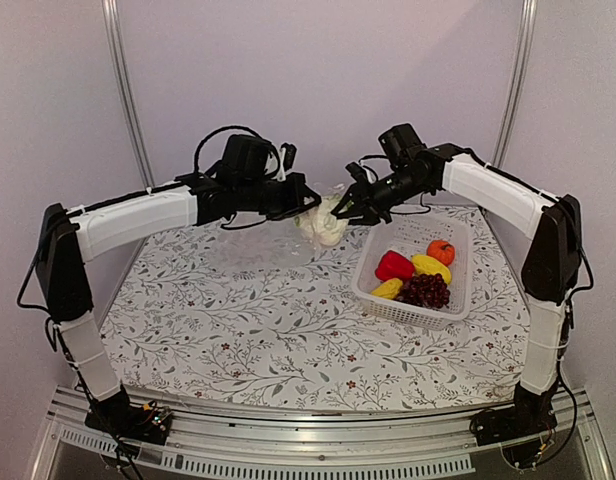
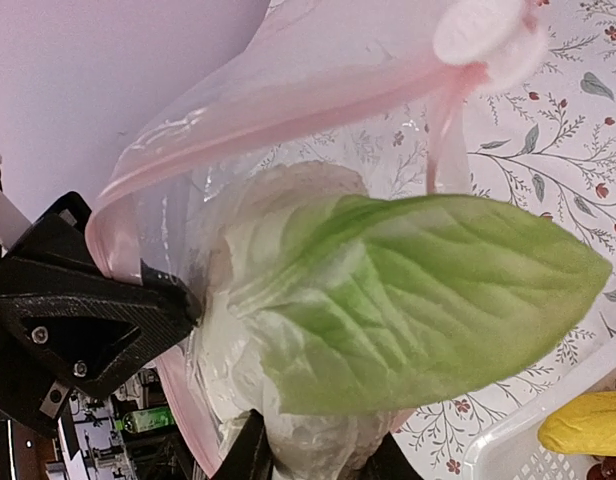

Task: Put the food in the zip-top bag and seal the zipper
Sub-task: Place the fake vegetable in the zipper food storage bag.

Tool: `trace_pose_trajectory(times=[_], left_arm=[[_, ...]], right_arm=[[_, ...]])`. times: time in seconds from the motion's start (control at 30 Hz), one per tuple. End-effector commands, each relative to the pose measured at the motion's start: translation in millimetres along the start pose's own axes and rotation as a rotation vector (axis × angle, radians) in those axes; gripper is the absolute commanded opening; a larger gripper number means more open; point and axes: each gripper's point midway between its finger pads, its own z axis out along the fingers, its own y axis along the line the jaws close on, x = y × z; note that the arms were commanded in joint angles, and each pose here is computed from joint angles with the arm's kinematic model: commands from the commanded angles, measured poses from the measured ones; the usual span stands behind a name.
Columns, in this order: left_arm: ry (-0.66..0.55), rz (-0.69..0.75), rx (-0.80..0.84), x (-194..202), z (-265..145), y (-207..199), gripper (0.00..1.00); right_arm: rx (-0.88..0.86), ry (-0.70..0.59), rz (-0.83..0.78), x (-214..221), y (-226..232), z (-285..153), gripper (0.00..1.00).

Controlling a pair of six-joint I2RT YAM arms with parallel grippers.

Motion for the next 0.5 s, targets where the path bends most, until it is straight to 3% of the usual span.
trace_pose_trajectory(times=[0.0,0.23,0.33,0.47], left_arm=[[0.072,-0.003,0.043,20,14,4,0.00],[0.078,0.002,0.059,17,25,-1,0.00],[0.052,0.013,0.066,9,25,-5,0.00],[0.036,0.016,-0.004,7,27,8,0.00]], right_arm=[[0.059,-0.030,-0.047,-6,14,-4,0.15],[0.206,0.089,-0.034,20,-16,16,0.04],[0.160,0.157,0.000,34,-22,32,0.02],[0.087,0.140,-0.021,33,2,25,0.02]])
